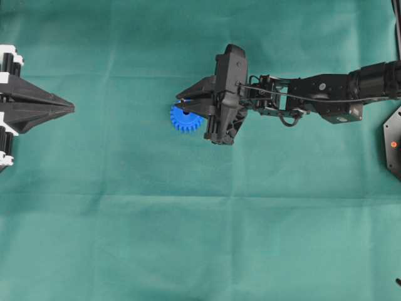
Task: Insert the shaft placed at a random location into the center hole of the small gear at another random location.
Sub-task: 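Align the shaft tip with the gear hole using the right gripper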
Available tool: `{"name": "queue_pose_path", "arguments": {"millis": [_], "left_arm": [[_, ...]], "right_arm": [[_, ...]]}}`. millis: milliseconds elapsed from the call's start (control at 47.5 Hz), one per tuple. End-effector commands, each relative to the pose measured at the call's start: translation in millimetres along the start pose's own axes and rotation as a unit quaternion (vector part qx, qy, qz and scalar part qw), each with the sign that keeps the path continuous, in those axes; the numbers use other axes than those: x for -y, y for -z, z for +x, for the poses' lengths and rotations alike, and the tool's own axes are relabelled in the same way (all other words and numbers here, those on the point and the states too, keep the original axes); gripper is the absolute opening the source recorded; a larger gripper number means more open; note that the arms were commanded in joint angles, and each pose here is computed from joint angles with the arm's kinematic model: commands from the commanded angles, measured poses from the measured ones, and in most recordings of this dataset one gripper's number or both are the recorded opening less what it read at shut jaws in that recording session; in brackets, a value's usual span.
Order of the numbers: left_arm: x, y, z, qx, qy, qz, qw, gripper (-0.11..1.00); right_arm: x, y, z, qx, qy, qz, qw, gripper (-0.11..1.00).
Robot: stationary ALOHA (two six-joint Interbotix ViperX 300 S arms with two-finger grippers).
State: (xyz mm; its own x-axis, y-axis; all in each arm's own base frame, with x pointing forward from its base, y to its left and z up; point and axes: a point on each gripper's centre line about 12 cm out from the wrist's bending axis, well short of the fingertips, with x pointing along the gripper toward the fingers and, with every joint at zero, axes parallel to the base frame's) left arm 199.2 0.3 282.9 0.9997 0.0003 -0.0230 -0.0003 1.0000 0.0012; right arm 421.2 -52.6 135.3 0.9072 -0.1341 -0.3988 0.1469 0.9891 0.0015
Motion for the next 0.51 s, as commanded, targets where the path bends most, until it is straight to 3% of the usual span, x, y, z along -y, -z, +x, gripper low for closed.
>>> {"name": "queue_pose_path", "arguments": {"millis": [0, 484], "left_arm": [[-0.2, -6.2, 2.1, 0.008, 0.000, 0.002, 1.0000, 0.00], [-0.3, -4.9, 2.1, 0.002, -0.001, 0.002, 1.0000, 0.00]], "right_arm": [[-1.6, -8.3, -0.3, 0.016, -0.001, 0.003, 0.9999, 0.13], [-1.1, -9.8, 0.3, 0.021, 0.002, 0.007, 0.9998, 0.13]]}}
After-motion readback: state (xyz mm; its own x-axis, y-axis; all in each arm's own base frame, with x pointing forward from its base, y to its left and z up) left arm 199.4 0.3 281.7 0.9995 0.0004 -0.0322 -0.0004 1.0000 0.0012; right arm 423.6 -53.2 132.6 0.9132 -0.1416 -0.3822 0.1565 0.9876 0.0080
